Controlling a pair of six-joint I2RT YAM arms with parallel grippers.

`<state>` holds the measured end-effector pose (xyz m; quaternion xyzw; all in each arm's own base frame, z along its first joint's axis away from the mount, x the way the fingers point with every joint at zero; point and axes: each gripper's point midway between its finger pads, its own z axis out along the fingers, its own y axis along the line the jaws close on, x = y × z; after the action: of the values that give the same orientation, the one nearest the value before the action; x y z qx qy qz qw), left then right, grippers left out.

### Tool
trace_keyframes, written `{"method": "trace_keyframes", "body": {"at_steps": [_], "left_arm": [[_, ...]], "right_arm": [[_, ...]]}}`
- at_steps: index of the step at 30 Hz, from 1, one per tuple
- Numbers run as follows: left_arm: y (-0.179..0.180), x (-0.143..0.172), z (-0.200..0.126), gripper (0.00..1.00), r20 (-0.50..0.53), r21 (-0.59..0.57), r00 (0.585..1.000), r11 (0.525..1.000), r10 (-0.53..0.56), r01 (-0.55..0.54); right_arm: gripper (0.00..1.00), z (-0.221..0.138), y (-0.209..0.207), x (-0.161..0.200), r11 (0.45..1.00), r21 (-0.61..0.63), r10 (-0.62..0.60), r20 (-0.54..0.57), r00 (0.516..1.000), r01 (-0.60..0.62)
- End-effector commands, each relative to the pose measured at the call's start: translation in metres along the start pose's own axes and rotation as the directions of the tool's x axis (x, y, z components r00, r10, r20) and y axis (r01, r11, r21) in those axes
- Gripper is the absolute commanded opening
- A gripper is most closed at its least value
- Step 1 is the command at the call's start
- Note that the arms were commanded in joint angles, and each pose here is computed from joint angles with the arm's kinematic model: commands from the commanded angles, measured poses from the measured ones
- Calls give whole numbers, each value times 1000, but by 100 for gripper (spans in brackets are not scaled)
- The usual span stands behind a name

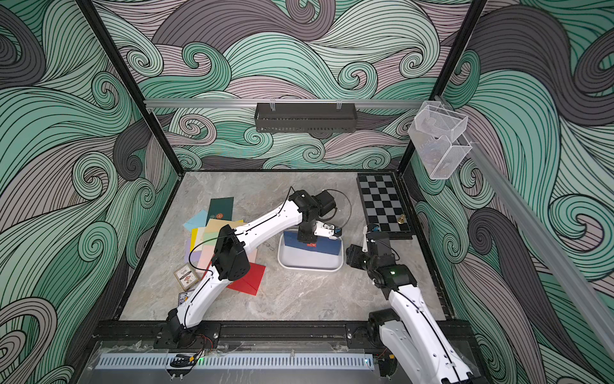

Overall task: Put the sealed envelopes into the storage box
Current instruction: Place the envelope in the storage box.

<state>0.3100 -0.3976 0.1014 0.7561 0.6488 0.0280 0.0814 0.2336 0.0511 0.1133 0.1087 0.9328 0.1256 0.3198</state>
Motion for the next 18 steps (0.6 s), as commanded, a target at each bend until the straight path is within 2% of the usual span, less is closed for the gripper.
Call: {"method": "trace_keyframes", "body": {"at_steps": [1, 8, 13, 18], "left_arm": [[8, -9, -11, 32, 32, -42, 999, 999, -13, 15], [28, -12, -8, 35, 49, -110, 995, 990, -85, 90], [32, -12, -11, 38, 83, -90, 985, 984, -149, 156], [45, 2, -16, 39, 95, -97, 965, 963, -243, 251]], "right_arm": [[61, 1, 1, 1, 1000, -11, -5, 1, 1000, 5], [61, 1, 1, 1, 1000, -12, -6, -2, 1000, 6], [61, 1, 1, 1, 1000, -12, -5, 0, 1000, 5], [61, 1, 0, 0, 1000, -8, -3, 1, 1000, 3]]}}
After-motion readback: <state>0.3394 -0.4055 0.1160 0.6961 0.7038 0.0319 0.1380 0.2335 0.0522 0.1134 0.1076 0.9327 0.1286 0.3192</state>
